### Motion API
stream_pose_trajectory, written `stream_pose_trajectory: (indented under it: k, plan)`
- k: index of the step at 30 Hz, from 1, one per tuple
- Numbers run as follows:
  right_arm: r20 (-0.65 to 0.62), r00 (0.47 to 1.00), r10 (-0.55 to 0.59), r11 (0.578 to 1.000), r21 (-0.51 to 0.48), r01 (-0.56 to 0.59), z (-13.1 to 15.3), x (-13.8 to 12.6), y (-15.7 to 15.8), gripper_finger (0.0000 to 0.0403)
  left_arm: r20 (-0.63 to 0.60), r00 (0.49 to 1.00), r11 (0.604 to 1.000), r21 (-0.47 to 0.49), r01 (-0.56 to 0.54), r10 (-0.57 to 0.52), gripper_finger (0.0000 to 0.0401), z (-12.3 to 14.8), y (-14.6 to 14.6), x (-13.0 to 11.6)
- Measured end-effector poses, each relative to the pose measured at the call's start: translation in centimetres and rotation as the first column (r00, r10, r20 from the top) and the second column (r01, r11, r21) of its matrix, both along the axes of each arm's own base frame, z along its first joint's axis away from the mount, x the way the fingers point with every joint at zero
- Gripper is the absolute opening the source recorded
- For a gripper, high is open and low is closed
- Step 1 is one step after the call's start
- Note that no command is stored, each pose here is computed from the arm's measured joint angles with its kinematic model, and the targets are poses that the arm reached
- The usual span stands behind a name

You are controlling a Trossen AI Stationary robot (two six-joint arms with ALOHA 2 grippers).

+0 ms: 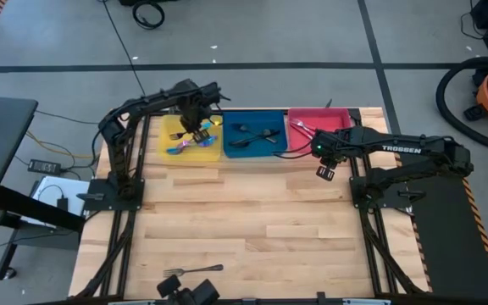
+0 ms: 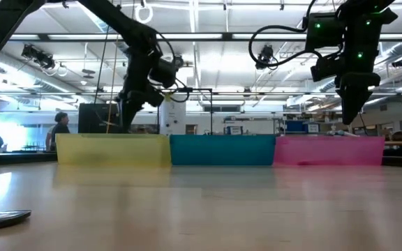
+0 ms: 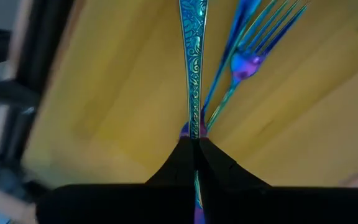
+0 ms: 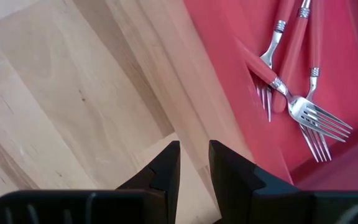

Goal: Sort silverware by color (type)
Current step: Put the blue fork into the yellow bin

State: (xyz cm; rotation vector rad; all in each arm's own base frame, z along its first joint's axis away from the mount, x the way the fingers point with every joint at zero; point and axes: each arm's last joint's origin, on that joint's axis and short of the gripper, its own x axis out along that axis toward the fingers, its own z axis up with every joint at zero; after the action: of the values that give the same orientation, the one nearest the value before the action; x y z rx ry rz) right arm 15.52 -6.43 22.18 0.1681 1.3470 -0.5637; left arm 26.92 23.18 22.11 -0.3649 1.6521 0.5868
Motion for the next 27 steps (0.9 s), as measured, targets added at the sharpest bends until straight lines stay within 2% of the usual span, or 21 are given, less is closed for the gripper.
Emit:
stream_pose_trajectory:
  k: [5,13,22,27]
  plan:
    - [0.007,1.0,-0.02,1.0,0.003,0.02,0.0,0.0,0.0,0.0093,0.09,0.996,0.997,-0.074,0.008,-0.001,0.0003,-2.5,0.2,-0.4]
    - [0.011,0.999,-0.032,0.999,0.006,0.032,0.0,0.0,0.0,0.0093,0.097,0.995,0.996,-0.082,0.024,-0.016,0.0026,-5.7,-0.1,-1.5]
    - [0.011,0.999,-0.032,0.999,0.006,0.032,0.0,0.0,0.0,0.0093,0.079,0.997,0.995,-0.098,0.008,0.0,0.0035,-6.7,-0.5,-2.0]
    - [0.019,0.999,-0.032,0.999,0.003,0.032,0.0,0.1,0.0,0.0093,0.084,0.996,0.994,-0.108,0.007,0.002,0.0058,-6.8,-0.5,-2.0]
